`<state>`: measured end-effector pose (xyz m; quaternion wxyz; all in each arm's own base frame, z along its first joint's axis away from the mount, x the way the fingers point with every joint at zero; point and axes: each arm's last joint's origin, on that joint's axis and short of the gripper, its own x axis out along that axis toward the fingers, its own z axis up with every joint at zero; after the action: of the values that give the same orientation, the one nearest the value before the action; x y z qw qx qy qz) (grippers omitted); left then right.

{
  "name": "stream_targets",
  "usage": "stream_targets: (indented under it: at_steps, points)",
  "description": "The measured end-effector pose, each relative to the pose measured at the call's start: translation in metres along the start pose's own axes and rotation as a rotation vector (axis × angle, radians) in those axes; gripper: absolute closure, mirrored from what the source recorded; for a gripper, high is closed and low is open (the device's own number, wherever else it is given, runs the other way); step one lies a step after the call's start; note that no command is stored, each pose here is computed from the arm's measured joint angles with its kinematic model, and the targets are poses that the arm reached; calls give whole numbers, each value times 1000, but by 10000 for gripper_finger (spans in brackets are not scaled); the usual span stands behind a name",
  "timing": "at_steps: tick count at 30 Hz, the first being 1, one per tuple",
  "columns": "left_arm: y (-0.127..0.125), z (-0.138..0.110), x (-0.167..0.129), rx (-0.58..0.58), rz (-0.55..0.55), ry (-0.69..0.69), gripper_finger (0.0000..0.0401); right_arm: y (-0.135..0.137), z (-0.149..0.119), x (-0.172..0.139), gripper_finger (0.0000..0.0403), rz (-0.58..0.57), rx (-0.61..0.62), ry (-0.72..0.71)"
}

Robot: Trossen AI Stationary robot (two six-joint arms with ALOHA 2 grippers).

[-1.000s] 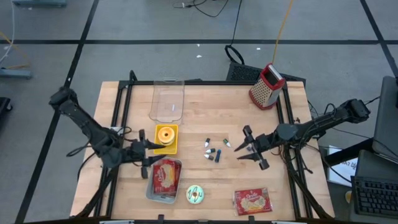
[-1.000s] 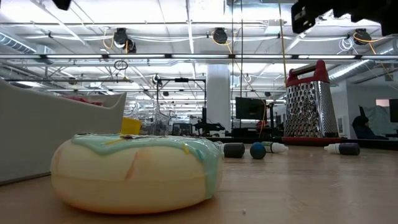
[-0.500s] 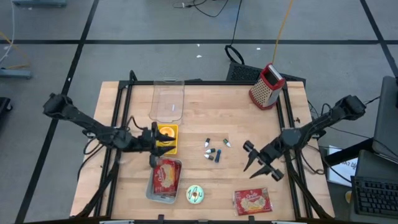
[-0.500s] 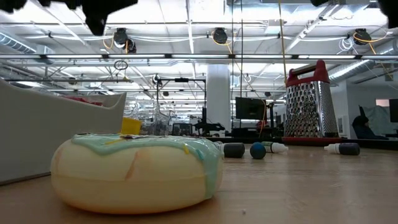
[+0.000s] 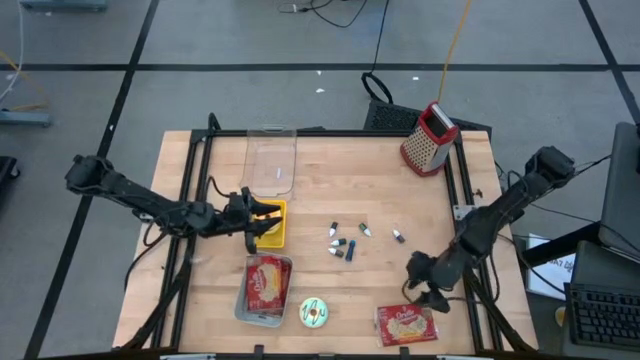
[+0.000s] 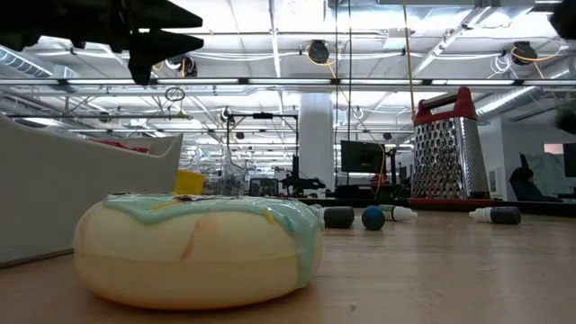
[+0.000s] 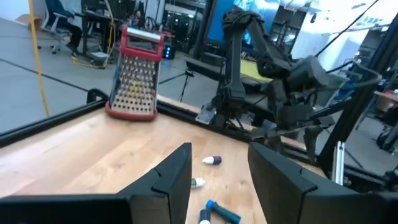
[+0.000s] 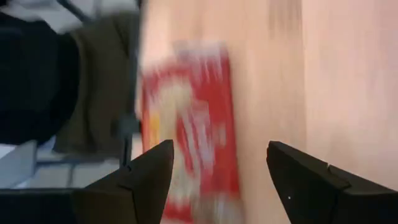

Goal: Pick & Place Food Item
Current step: Put the red popcorn bag into the white bin

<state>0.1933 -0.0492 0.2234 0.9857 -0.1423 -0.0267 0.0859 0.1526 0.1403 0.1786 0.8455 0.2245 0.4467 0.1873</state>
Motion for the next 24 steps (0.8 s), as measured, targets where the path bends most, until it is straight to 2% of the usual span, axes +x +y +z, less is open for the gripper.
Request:
stream_targets:
  at_steps: [3,6,11,16,24]
  points:
    - [1,0,0,-2,5,-3,245,0,-15,3,158,-22,187,153]
    - [1,0,0,-2,4,-2,245,1,-22,5,165,-12,315,224]
    - [1,0,0,-2,3,-2,245,-3,-37,9,171,-6,418,247]
    - [1,0,0,-2,2,-1,245,-18,-54,13,171,-25,531,266]
    - [1,-2,0,13,9,26,245,-36,-69,17,175,136,582,200]
